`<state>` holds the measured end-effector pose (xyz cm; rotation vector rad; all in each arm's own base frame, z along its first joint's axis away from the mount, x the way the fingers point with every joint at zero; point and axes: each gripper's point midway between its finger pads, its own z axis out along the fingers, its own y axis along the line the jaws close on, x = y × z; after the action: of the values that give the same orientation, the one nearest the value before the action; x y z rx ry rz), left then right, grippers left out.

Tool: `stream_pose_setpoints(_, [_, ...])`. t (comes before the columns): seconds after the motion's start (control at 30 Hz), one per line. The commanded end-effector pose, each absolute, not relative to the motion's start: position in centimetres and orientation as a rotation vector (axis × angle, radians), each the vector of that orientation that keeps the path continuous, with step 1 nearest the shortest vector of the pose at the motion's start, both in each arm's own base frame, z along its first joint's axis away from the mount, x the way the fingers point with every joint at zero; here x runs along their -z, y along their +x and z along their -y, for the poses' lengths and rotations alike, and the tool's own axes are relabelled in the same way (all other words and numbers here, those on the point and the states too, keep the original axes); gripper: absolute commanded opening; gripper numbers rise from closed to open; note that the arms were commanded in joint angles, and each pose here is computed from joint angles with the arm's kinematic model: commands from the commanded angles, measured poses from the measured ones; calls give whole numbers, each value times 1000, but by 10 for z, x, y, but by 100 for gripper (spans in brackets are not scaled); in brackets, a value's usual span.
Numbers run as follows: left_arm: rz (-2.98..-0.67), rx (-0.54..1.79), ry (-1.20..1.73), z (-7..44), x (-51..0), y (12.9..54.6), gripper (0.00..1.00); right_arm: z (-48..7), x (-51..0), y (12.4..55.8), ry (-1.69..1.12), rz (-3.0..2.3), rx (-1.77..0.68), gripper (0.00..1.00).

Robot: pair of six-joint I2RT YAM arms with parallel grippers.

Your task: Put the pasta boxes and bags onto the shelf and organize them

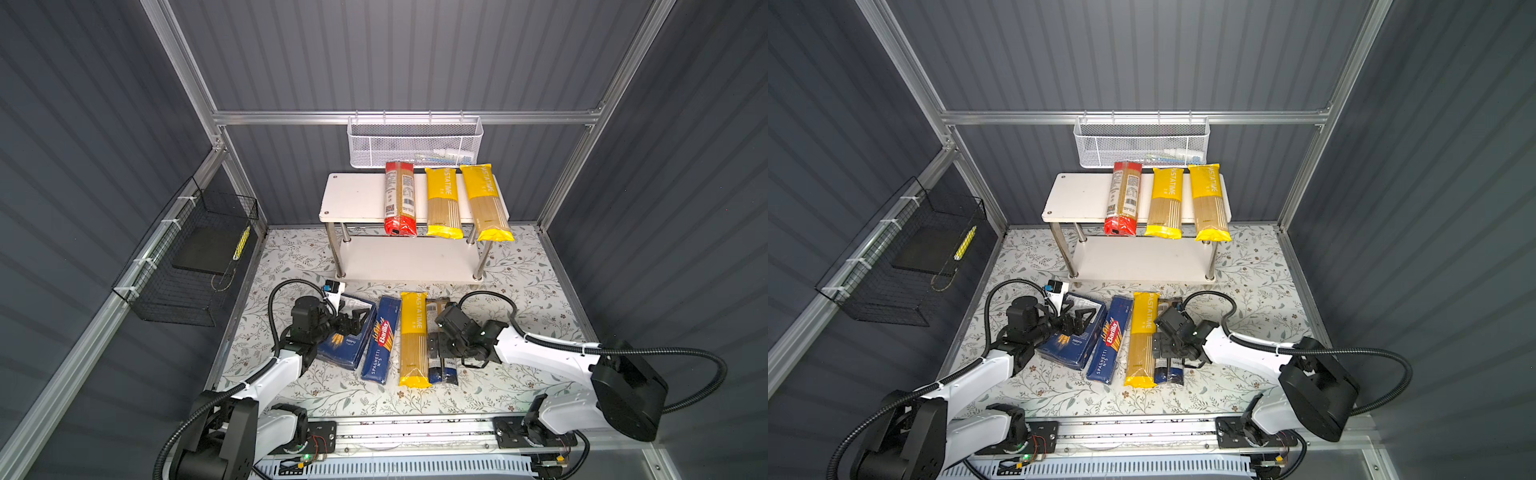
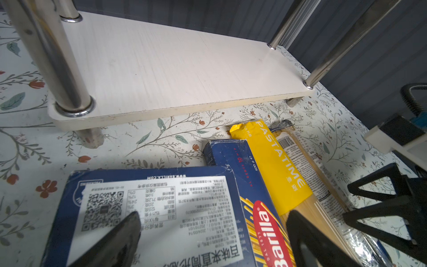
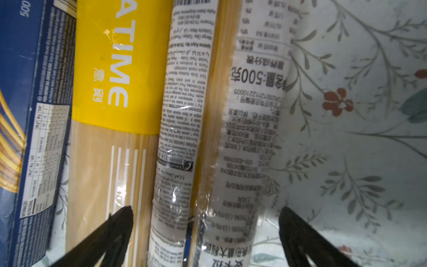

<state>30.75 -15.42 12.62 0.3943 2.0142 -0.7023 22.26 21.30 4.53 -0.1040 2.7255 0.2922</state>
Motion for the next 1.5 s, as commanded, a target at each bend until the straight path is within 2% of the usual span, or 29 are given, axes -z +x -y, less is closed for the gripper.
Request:
stream_pose_setpoints(0.0, [-1973, 700, 438, 158, -138, 308, 99, -209, -41, 222, -117, -2756, -241, 99])
stream_pose_setpoints(0.53, [-1970, 701, 440, 158, -138, 307, 99, -211, -25, 223, -116, -2798, -219, 99])
stream_pose_setpoints(0.7, [-1971, 699, 436, 158, -138, 308, 99, -196, -18, 219, -105, -2833, -97, 99])
stream_pose_setpoints(0.97, [-1977, 695, 431, 157, -137, 308, 99, -169, -17, 207, -28, -2860, -48, 99])
stream_pose_setpoints(1.1, [-1979, 692, 425, 156, -137, 309, 99, -160, -23, 206, 14, -2849, -105, 99])
stream_pose_setpoints(1.3, [-1980, 695, 426, 157, -137, 309, 99, -180, -51, 211, -148, -2760, -274, 99])
stream_pose_setpoints(1.47, [-1981, 692, 424, 156, -137, 310, 99, -175, -53, 217, -180, -2749, -206, 99])
